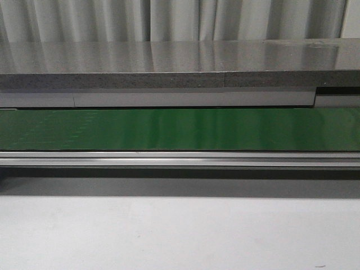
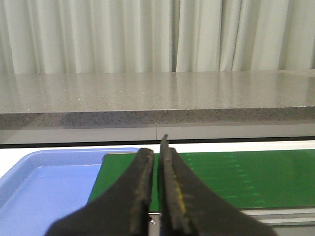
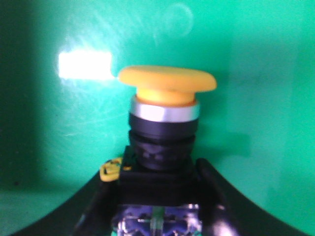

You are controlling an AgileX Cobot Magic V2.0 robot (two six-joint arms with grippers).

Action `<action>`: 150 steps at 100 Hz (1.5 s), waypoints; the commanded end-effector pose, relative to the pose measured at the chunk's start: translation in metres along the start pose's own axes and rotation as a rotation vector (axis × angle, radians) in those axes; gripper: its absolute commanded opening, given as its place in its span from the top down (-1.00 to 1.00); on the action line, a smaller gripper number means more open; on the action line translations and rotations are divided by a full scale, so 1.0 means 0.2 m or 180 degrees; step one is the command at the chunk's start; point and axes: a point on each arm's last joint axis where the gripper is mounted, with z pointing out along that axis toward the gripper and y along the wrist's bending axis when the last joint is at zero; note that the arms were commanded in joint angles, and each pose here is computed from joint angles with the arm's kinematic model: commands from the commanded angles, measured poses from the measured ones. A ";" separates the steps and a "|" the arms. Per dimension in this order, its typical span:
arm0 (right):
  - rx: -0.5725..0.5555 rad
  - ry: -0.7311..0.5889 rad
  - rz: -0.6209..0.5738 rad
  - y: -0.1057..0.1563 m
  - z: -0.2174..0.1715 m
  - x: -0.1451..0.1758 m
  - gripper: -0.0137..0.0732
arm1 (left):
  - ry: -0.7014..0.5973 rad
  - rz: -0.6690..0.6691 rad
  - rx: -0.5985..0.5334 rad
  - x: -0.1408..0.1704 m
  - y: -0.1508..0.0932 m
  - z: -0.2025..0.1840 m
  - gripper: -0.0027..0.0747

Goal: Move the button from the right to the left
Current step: 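Close the right gripper on the button's black base, then lift the button and set it on the conveyor belt, then open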

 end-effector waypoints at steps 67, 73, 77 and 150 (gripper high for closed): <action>-0.0214 -0.0815 -0.0102 0.31 -0.59 -0.26 0.31 | -0.0265 -0.0059 -0.0008 0.02 0.00 -0.01 0.92; -0.0257 -0.0779 -0.0116 0.35 -0.59 -0.26 0.31 | -0.0265 -0.0059 -0.0008 0.02 0.00 -0.01 0.92; -0.0281 -0.0740 -0.0153 0.38 -0.58 -0.27 0.31 | -0.0265 -0.0059 -0.0008 0.02 0.00 -0.01 0.92; -0.0460 -0.0350 -0.0122 0.49 -0.42 -0.16 -0.22 | -0.0265 -0.0059 -0.0008 0.02 0.00 -0.01 0.92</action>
